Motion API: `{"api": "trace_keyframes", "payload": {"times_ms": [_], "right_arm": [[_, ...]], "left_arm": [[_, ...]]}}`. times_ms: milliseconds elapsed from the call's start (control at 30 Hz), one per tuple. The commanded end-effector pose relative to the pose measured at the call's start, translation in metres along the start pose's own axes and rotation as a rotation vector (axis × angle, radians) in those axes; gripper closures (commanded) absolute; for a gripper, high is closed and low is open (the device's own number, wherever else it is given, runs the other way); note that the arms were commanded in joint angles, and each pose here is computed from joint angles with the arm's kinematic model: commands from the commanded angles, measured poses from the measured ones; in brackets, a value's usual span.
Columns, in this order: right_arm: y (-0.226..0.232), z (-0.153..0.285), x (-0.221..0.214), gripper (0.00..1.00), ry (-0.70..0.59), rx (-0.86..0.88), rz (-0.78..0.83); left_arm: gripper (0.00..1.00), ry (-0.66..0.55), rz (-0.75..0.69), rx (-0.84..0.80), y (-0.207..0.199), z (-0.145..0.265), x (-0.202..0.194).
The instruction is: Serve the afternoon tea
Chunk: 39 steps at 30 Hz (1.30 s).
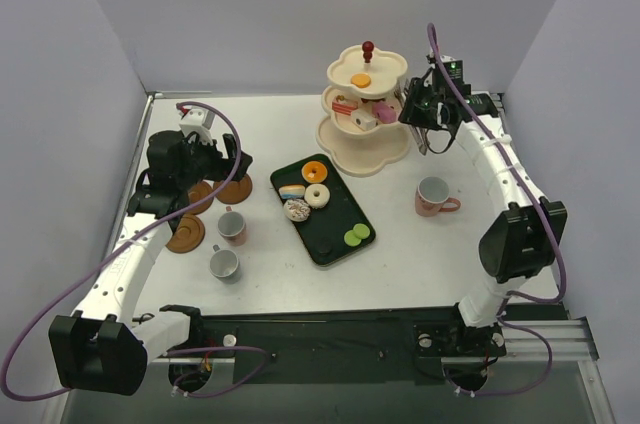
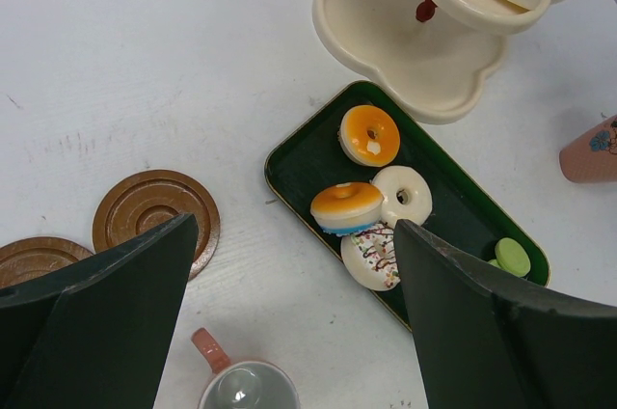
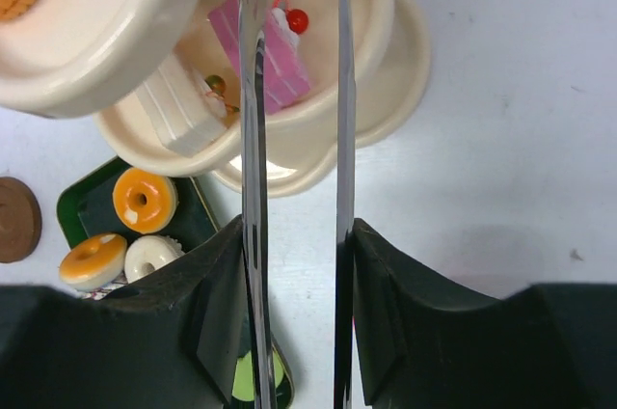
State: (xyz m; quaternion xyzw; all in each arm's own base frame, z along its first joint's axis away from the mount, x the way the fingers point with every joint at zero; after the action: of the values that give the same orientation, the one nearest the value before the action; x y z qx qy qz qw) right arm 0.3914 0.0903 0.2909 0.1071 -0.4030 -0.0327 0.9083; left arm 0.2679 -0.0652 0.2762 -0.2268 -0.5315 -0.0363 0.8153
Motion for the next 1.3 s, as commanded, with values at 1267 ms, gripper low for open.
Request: {"api": "trace_keyframes", "payload": {"times_ms": [1267], "right_arm": [[0.1,0.072,-0.222,0.53,0.312,0.241,0.356]], "left_arm": [[0.06,-0.012,-0.058,-0.008,-0.012,-0.003,0.005]]}}
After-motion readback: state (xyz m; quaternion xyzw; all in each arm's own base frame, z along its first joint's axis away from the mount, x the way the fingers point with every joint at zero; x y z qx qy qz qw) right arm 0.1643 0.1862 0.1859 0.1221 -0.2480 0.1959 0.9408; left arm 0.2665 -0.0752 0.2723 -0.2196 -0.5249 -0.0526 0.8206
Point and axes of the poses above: each gripper's point midway between its finger pads, its own z axis back along the fingers, its own y axis along the line the jaws close on, x = y × z, the point moved 10 cm from there along z, back along the fingers, and after that the axes turned 3 degrees about z, right-handed, at the moved point
